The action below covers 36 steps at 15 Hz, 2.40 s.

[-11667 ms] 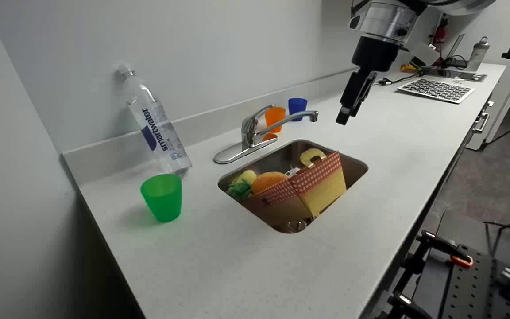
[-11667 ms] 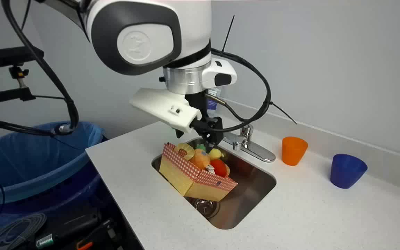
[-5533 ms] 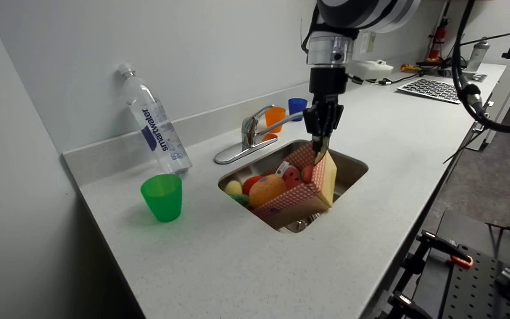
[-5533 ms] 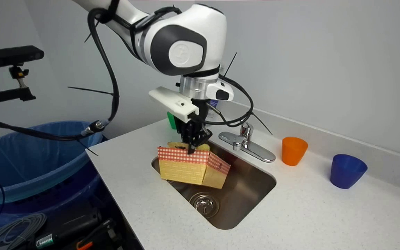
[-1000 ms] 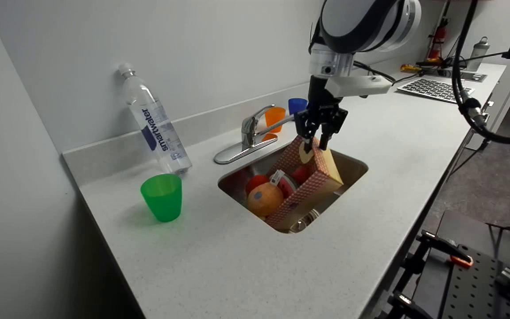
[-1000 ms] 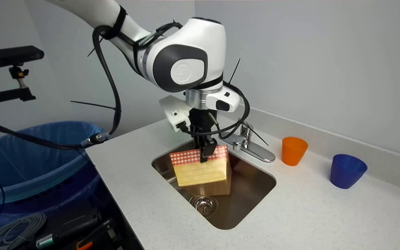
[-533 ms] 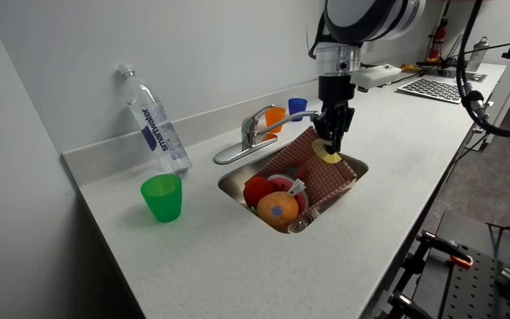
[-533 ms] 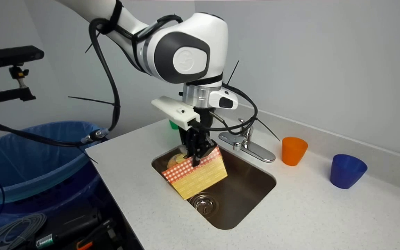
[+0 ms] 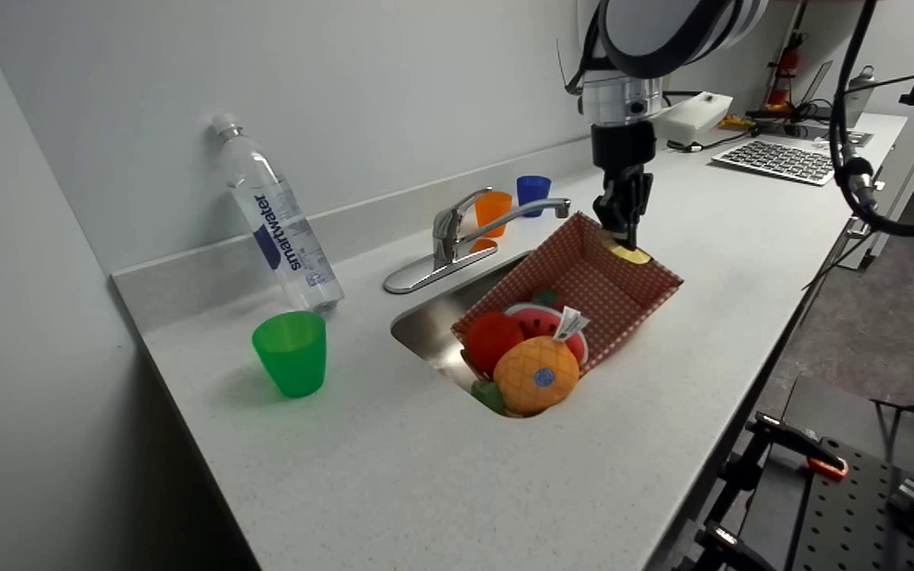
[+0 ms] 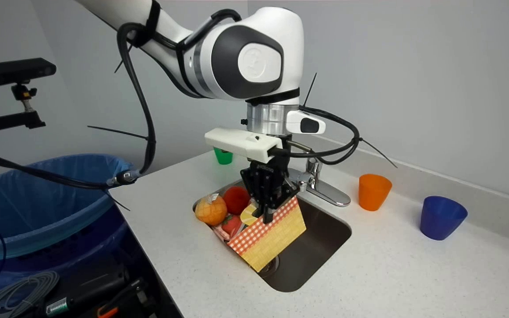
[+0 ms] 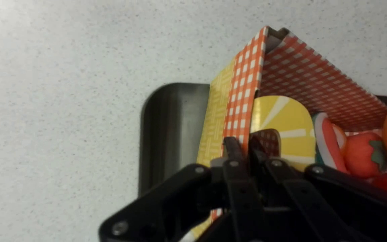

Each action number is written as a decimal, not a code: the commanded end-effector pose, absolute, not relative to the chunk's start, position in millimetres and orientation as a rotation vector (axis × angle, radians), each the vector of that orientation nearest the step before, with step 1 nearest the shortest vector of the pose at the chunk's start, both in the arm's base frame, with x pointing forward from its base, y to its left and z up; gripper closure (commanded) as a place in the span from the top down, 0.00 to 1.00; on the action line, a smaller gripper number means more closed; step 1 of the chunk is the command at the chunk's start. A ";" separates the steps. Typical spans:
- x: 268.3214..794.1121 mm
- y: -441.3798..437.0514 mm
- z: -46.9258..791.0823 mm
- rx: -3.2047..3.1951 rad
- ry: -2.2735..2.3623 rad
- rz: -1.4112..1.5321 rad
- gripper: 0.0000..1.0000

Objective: Remove the box out of the sink

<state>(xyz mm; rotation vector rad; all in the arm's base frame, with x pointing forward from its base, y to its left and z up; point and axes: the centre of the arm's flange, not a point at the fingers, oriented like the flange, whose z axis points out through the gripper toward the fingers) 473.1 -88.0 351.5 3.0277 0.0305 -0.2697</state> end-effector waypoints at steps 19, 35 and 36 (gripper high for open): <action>443.9 -282.6 388.6 3.081 -0.350 0.220 0.03; 422.5 -370.8 381.6 3.075 -0.504 0.164 0.03; 424.3 -374.5 384.8 3.070 -0.488 0.171 0.03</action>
